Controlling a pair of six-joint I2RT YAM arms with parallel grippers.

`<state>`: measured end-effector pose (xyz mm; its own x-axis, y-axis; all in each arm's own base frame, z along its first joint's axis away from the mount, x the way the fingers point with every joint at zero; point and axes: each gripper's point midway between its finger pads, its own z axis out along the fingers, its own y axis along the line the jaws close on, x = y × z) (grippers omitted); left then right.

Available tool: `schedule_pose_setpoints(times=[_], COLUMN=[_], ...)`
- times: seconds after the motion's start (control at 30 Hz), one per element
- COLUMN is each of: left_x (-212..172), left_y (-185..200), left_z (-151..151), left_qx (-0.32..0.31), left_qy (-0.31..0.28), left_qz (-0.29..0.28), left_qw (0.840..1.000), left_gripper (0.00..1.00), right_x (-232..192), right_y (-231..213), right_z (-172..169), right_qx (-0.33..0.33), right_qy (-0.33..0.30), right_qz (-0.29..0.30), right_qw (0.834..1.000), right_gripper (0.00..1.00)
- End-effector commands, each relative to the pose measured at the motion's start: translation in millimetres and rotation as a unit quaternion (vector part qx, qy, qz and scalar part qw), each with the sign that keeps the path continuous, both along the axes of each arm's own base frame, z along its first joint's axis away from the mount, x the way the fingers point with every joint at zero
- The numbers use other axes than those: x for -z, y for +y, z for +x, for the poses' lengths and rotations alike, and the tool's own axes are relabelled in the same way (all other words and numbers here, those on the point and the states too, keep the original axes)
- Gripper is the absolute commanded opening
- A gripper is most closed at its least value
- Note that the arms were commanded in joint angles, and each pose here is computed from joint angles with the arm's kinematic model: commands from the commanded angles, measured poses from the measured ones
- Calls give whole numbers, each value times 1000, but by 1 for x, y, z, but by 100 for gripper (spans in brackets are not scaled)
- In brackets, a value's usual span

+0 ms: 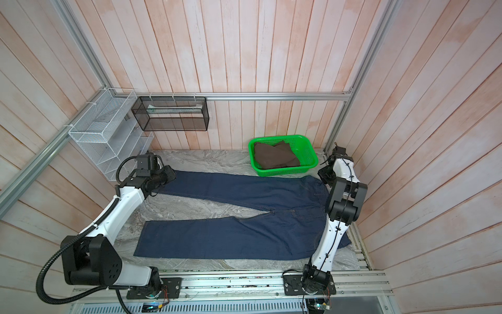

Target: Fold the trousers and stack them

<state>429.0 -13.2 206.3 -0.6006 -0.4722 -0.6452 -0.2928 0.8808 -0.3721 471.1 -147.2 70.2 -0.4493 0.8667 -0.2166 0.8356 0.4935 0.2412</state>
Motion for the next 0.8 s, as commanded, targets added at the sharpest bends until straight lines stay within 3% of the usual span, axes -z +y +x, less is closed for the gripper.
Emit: schedule_pose_setpoints(times=[0.0, 0.4, 0.77], left_x=[-1, 62, 97], left_y=[0, 30, 65], left_z=[19, 87, 153], left_qx=[-1, -70, -108], left_qy=[8, 127, 159], left_qz=[-15, 44, 101], left_qw=[1000, 988, 976], left_gripper=[51, 52, 53], right_x=[-5, -8, 3], right_y=[6, -16, -24], right_z=[-8, -74, -99], right_qx=[2, 62, 84], right_qy=[-16, -20, -12], right_qz=[3, -17, -21], right_qw=[1000, 998, 996], right_gripper=[0, 0, 0])
